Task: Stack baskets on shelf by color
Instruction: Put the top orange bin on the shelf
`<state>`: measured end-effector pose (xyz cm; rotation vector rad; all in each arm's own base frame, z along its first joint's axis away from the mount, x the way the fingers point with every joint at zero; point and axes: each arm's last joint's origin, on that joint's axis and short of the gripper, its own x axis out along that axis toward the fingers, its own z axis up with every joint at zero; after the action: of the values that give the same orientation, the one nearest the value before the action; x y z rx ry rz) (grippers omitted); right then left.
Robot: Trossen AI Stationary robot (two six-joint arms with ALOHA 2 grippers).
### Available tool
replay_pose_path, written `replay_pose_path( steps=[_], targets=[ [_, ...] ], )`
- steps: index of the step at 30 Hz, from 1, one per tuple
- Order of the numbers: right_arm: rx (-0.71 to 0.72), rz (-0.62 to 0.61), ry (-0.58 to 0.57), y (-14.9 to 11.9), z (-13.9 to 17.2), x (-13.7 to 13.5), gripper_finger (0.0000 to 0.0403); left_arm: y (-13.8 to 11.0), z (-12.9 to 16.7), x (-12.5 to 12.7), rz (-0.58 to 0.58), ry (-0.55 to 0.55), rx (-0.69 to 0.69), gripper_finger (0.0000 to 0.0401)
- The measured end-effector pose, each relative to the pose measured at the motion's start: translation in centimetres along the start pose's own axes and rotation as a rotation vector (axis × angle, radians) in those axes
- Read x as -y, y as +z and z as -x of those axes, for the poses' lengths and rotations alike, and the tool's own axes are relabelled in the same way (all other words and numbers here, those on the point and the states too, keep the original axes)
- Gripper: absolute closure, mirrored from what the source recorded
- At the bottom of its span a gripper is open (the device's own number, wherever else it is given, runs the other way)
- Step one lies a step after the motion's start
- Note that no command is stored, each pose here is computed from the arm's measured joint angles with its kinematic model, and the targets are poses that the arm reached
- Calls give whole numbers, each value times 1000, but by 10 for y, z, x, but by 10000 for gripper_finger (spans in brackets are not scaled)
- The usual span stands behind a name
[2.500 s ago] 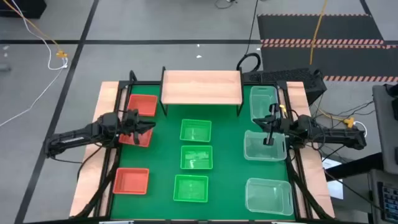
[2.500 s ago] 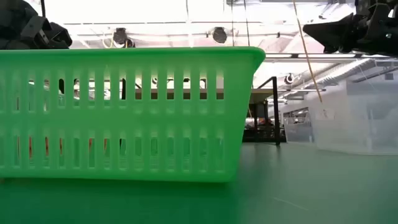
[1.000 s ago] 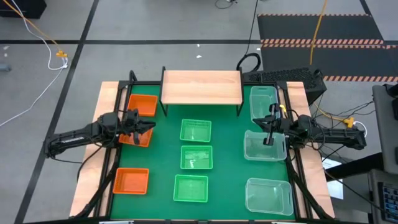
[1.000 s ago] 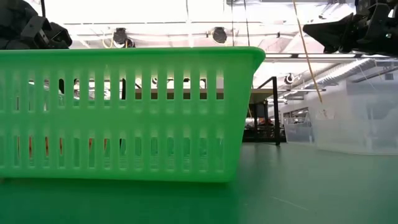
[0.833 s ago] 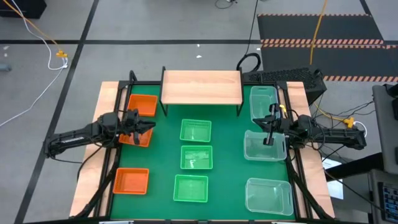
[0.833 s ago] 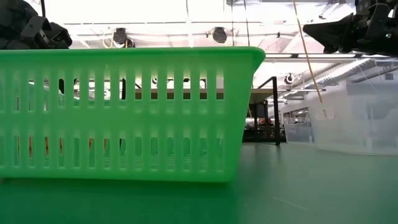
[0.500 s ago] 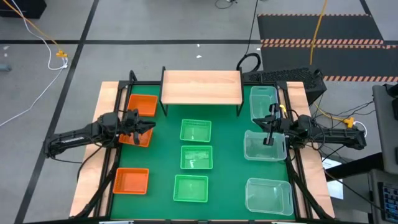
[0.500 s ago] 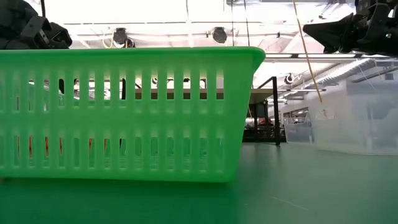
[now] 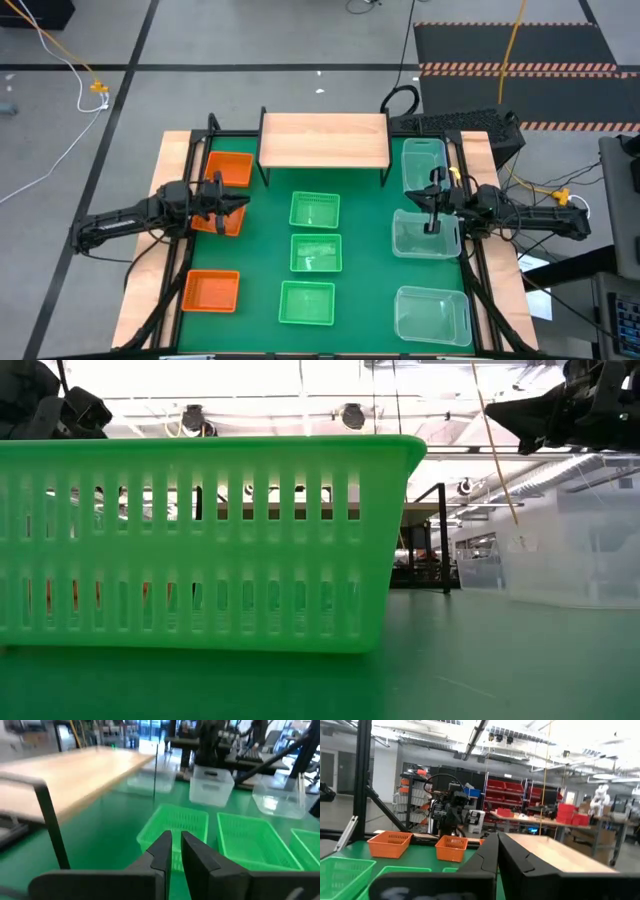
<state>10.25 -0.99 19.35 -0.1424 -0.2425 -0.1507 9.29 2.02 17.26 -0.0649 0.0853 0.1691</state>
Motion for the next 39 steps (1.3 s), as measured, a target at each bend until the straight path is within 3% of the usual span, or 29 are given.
replay_pose_path(
  steps=[5,9,16,20,24,28,33,39],
  targets=[
    [-21,-11,-115,-1,-2,3,403,17,2,-2,-68,107,174,359],
    [-58,-88,-152,-5,-4,4,403,24,3,-2,36,104,257,359],
    [-104,-158,-73,-11,-8,-2,378,32,5,-2,202,81,316,359],
    [-85,-164,-62,-9,-10,-3,354,37,5,-7,323,211,89,359],
    [-12,-194,-67,-3,-11,-2,332,55,2,-13,352,425,-136,359],
    [28,-218,-69,1,-12,-2,314,78,-9,-19,310,539,-347,356],
    [49,-221,-74,2,-14,-1,300,92,-33,-27,263,606,-602,313],
    [32,-172,-74,0,-15,-2,296,77,-52,-35,131,593,-937,241]
  ],
)
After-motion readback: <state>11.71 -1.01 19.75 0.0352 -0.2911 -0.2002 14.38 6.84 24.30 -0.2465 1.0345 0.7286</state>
